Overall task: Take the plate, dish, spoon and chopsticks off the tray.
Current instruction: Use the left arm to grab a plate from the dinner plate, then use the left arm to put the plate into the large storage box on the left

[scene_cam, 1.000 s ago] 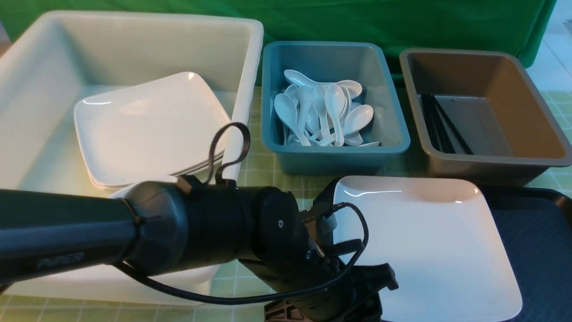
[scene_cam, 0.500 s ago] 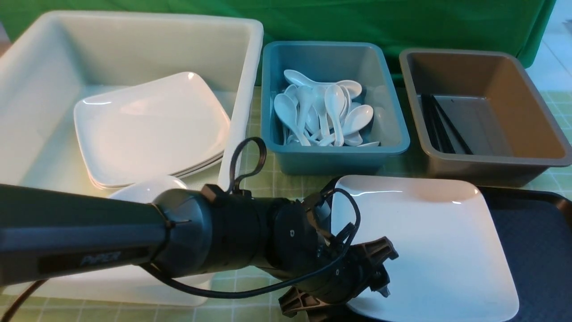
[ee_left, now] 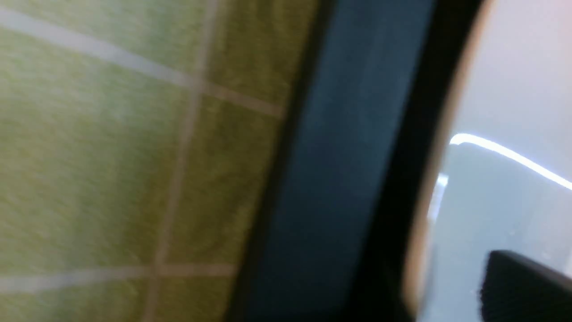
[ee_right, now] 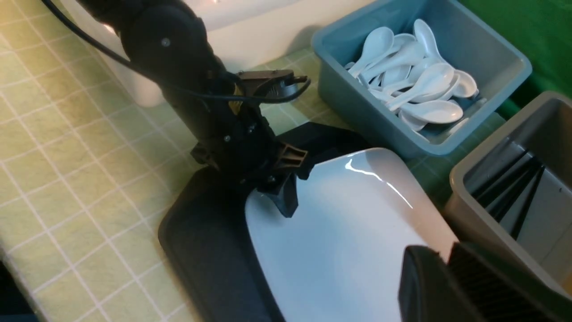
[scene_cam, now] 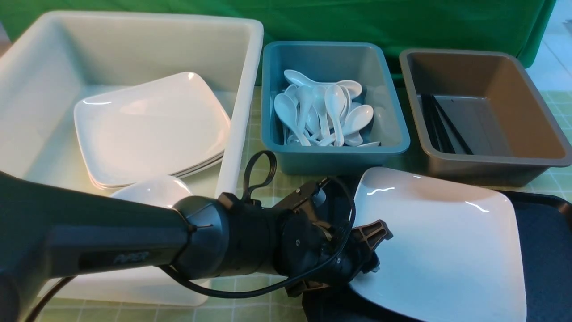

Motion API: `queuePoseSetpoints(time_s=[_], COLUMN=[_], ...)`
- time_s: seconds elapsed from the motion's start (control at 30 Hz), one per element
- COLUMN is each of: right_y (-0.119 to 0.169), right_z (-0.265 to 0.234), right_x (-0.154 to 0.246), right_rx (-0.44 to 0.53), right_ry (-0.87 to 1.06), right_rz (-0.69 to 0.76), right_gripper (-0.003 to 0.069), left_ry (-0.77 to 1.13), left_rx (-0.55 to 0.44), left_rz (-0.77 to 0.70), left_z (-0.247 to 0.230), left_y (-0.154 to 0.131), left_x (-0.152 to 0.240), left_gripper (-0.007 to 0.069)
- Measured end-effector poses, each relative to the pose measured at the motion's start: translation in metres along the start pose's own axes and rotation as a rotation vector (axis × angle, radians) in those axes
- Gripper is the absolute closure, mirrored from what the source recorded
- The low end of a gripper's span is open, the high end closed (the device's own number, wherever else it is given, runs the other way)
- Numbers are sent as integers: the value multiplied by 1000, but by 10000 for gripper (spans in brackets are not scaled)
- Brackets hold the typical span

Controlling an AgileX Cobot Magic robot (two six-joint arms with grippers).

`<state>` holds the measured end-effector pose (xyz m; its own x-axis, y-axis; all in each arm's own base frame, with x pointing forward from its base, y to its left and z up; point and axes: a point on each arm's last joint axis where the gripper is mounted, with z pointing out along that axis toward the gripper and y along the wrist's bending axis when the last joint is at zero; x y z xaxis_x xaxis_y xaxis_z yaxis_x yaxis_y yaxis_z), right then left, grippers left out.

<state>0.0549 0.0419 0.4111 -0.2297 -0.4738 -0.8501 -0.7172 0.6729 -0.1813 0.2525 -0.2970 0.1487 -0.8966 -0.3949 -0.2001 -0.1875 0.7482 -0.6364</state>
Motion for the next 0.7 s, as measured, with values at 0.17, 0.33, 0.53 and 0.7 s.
queuePoseSetpoints(time_s=[0.17,0.33,0.53,0.7], right_y=[0,0,0,0], right_z=[0,0,0,0], right_x=[0,0,0,0], right_rx=[0,0,0,0], right_ry=[0,0,0,-3], right_rz=[0,0,0,0], right_gripper=[587,586,586,586], left_ry=[3,15,-21,-162], left_rx=[-4,39,192,357], left_rz=[12,61,165,167], left_z=[-1,-26,-102,-178], left_y=[1,-13,-44,-58], left_x=[0,-2,-8,-29], left_gripper=[573,594,606,608])
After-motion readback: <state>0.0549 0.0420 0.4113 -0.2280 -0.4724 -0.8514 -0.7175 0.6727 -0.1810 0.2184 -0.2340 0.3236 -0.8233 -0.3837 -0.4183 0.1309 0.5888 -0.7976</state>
